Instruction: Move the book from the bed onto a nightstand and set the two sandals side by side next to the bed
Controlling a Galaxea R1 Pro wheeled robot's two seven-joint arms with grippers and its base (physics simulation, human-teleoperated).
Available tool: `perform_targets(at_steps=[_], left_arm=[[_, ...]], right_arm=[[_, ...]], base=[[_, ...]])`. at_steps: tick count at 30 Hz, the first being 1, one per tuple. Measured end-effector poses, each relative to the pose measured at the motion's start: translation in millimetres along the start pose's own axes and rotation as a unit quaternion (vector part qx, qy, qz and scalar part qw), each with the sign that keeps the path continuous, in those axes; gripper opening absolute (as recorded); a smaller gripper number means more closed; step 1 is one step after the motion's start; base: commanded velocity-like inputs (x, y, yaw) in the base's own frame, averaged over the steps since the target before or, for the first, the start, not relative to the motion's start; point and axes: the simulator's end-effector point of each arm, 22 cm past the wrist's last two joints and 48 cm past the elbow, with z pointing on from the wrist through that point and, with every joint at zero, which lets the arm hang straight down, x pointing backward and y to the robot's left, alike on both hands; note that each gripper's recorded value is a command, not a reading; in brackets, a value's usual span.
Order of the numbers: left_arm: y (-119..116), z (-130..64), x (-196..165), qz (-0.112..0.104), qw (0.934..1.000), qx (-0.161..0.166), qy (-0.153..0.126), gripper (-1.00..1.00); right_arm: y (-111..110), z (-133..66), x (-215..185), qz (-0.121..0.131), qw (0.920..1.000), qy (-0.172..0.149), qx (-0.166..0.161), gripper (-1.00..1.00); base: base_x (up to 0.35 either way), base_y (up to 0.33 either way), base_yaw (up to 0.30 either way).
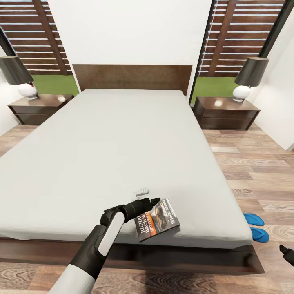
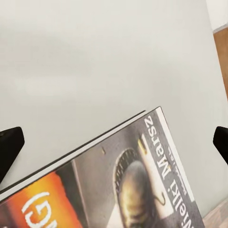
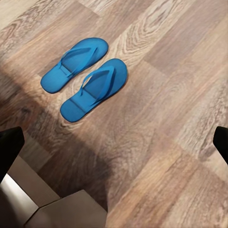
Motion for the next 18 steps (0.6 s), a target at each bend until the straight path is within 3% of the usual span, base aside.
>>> perform_targets(at_steps=[6, 18], left_arm=[[0.0, 0.1, 0.1, 0.000, 1.0000, 0.000, 0.000, 1.00], [0.1, 0.0, 0.0, 0.000, 1.0000, 0.000, 0.000, 1.00]], right_arm=[[1.1, 0.0, 2.0, 0.000, 1.0000, 0.001, -0.001, 1.00], [1.2, -0.1, 2.0, 0.001, 1.0000, 0.001, -0.001, 1.00]], base=[[-0.134, 0.000, 0.000], [-0.010, 0.000, 0.000]])
